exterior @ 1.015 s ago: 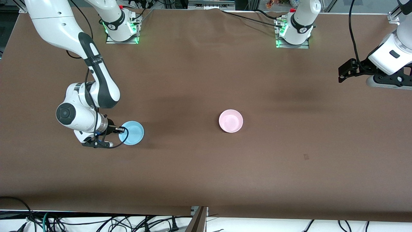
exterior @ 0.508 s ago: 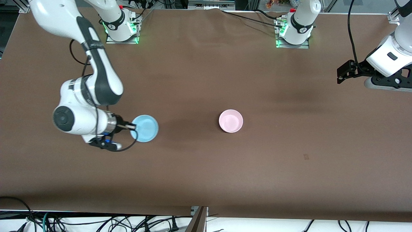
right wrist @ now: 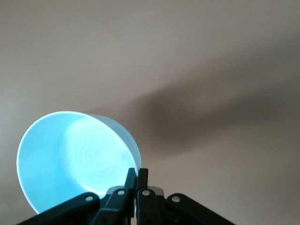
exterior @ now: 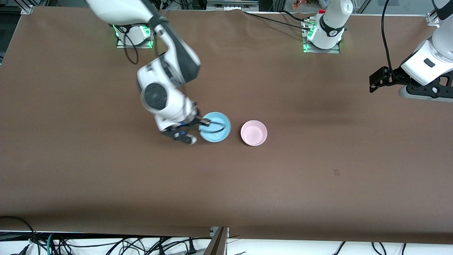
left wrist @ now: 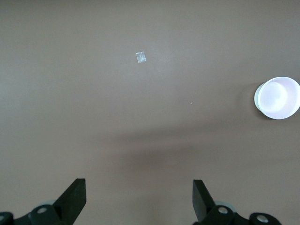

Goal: Stack pink and blue bowls on white bowl
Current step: 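Carry the blue bowl with the right gripper onto the pink bowl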

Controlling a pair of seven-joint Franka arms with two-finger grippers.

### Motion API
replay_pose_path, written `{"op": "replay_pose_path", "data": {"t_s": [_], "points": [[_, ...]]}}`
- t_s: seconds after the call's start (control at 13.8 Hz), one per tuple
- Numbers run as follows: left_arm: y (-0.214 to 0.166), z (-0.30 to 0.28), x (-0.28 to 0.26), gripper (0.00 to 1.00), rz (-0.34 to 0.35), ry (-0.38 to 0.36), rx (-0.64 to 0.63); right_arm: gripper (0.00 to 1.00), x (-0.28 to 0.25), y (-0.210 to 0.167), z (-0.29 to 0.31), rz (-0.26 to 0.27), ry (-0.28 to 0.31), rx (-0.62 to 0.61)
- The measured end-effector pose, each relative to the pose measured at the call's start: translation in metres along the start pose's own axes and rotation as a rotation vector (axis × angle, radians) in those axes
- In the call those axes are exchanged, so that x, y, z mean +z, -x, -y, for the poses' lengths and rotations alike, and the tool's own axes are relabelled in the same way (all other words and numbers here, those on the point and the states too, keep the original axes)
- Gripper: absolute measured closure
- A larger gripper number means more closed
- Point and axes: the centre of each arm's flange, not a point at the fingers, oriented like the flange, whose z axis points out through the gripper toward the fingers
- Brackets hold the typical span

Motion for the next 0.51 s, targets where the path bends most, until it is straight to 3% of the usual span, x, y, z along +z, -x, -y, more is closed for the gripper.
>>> {"op": "replay_pose_path", "data": {"t_s": [0.22, 0.51], "points": [[0.000, 0.000, 0.000, 0.00, 0.000, 0.000, 0.000, 0.97, 0.028, 0.037, 0.043, -0.036, -0.075, 0.070], [0.001, 0.005, 0.001, 0.00, 0.009, 0.001, -0.009, 0.97, 0.090, 0.044, 0.056, -0.041, -0.086, 0.086]]}}
